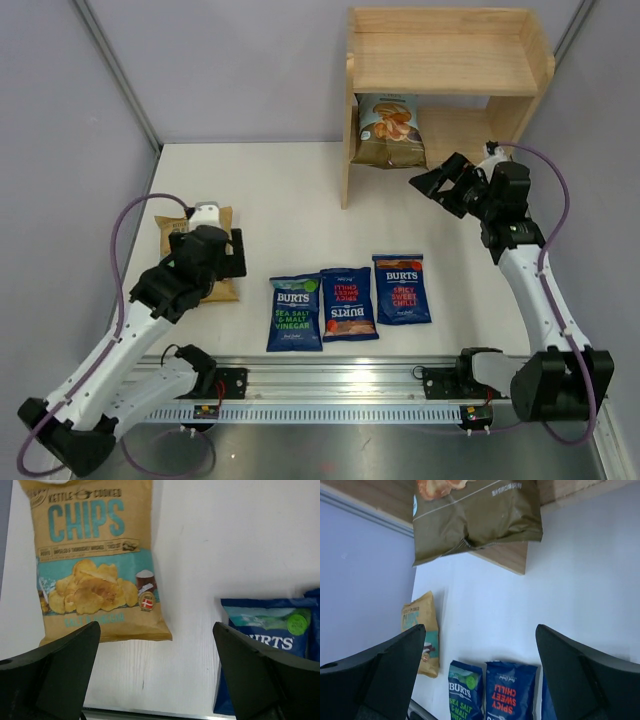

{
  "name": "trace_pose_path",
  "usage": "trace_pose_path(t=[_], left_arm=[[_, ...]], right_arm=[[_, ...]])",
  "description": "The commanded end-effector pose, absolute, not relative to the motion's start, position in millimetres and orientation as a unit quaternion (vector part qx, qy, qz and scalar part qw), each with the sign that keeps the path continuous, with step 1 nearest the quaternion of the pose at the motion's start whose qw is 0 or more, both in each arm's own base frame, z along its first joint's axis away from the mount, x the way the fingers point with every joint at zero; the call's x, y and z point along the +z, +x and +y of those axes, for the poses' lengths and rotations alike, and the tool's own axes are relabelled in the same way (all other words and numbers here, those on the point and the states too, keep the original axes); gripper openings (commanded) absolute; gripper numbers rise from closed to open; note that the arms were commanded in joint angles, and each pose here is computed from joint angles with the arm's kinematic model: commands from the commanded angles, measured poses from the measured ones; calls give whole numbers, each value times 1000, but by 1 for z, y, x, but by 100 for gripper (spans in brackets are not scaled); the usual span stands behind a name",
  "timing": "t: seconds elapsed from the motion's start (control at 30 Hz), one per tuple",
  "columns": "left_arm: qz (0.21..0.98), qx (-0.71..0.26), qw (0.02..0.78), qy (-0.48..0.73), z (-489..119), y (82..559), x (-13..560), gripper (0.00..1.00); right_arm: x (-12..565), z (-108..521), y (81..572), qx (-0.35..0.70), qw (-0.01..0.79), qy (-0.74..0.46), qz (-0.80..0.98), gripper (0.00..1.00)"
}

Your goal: Place and organize the chips bags onto the shelf

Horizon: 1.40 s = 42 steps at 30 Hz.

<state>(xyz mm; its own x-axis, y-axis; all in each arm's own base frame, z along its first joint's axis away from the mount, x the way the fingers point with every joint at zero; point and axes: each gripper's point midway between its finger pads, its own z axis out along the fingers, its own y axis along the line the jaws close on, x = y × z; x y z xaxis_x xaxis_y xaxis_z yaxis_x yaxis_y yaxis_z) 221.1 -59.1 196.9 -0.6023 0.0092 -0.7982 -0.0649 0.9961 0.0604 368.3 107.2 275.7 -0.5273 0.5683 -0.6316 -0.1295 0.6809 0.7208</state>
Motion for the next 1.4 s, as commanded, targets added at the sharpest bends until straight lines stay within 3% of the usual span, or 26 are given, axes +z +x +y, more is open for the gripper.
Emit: trace_pose_path(t=[0.0, 0.13, 0.37, 0.6, 0.67, 0.8, 0.97, 1.17, 1.37], left_arm=[[889, -9, 453, -65, -45, 241, 208, 99], [885, -39, 449, -116, -23, 254, 207, 99], [876, -63, 436, -195, 15, 281, 196, 99], [831, -120, 408, -358, 69, 303, 166, 99], [826, -102, 412, -371, 80, 308, 163, 99], [813, 23, 398, -424, 130, 306, 165, 99], [846, 51, 358, -391, 145, 321, 141, 99], [888, -27, 343, -304, 115, 336, 81, 99], [893, -108, 333, -281, 86, 344, 74, 99]], right_arm=[[274, 97, 338, 330, 471, 118, 809, 99], [292, 105, 301, 353, 490, 87, 792, 99], [287, 135, 258, 448, 457, 46, 767, 99], [298, 162, 229, 547, 430, -45, 717, 99], [299, 164, 228, 552, 429, -55, 713, 99], [301, 166, 224, 558, 431, -69, 706, 99], [308, 169, 215, 570, 437, -102, 688, 100], [318, 172, 200, 574, 442, -134, 676, 99], [330, 189, 176, 577, 437, -198, 661, 100]])
